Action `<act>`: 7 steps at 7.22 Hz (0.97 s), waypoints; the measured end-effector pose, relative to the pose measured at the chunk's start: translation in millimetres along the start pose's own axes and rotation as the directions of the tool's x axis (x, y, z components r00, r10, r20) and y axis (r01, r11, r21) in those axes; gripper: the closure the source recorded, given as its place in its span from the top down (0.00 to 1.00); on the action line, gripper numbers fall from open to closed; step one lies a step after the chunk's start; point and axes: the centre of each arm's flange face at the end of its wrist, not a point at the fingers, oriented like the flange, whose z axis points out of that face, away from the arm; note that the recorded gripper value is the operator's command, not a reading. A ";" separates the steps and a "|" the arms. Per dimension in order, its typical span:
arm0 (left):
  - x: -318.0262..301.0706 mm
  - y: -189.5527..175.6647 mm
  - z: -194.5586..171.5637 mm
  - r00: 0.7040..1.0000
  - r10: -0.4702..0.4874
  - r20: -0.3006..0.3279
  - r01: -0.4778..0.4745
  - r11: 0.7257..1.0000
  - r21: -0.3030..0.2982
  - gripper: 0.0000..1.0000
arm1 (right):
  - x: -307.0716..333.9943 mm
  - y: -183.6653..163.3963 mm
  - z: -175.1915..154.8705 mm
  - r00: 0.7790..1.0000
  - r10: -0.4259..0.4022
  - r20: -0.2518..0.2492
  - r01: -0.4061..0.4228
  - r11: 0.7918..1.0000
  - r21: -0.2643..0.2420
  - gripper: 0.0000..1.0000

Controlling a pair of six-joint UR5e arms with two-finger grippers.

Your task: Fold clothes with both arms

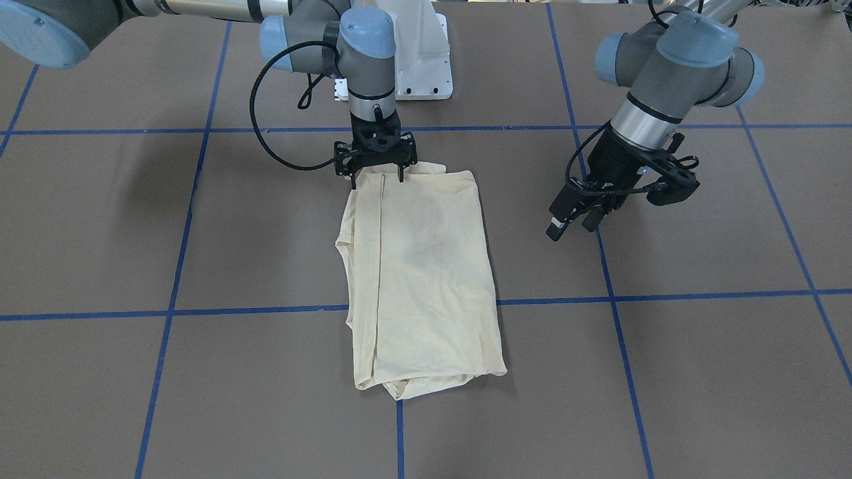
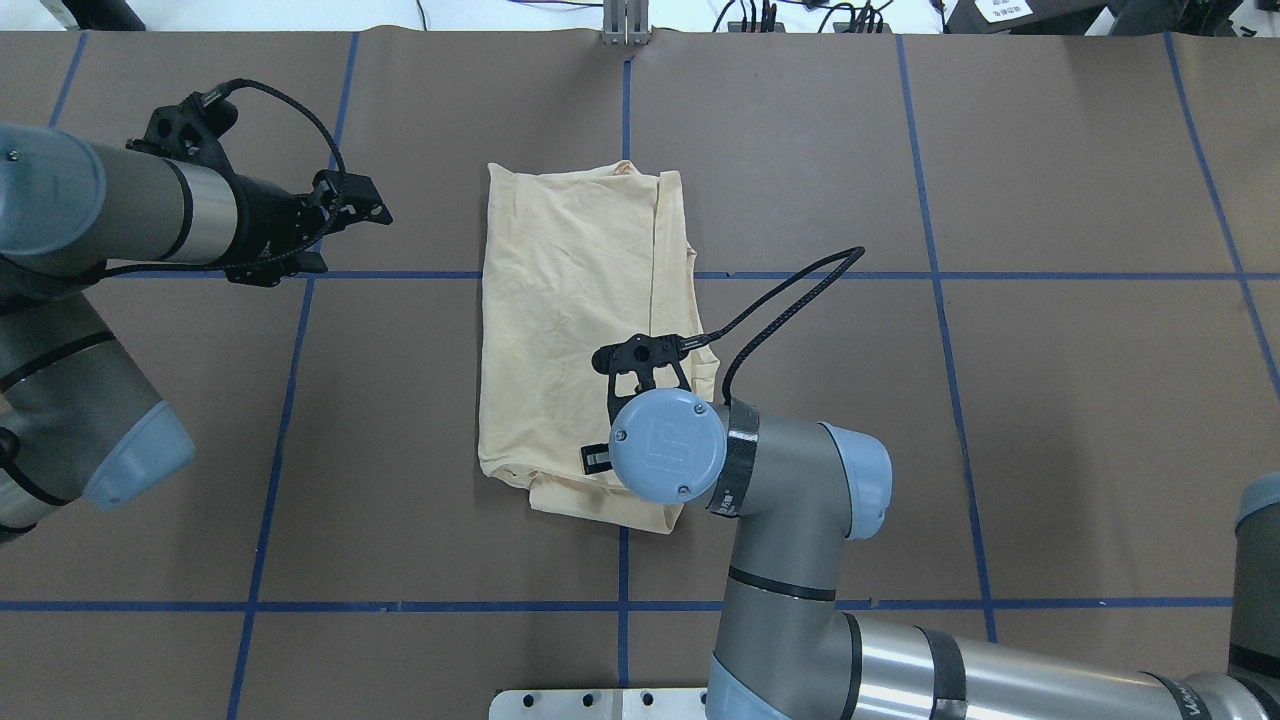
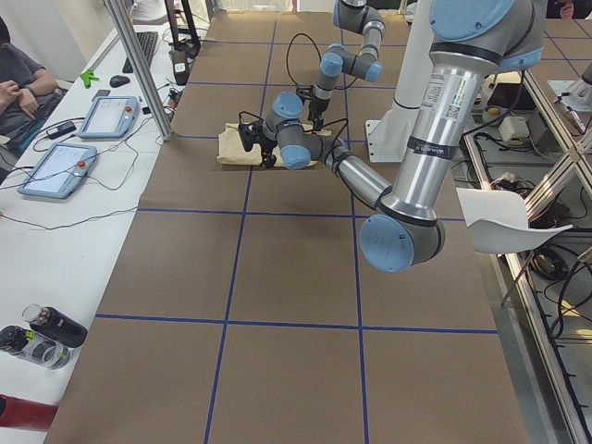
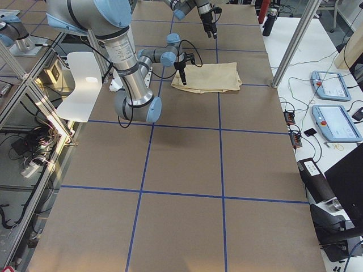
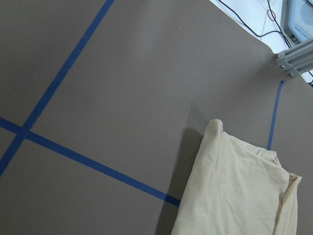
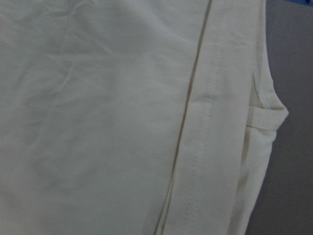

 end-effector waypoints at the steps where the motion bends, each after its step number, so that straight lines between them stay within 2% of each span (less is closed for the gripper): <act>1: -0.6 1.8 1.6 1.000 0.000 0.002 0.000 1.000 -0.003 1.00 | 1.5 0.2 2.4 0.999 -0.025 -0.021 0.025 1.000 -0.009 0.99; 7: -2.2 4.9 6.4 1.000 0.002 0.006 -0.001 1.000 -0.011 1.00 | 5.8 0.6 21.2 0.995 -0.074 -0.069 0.072 0.997 -0.025 0.99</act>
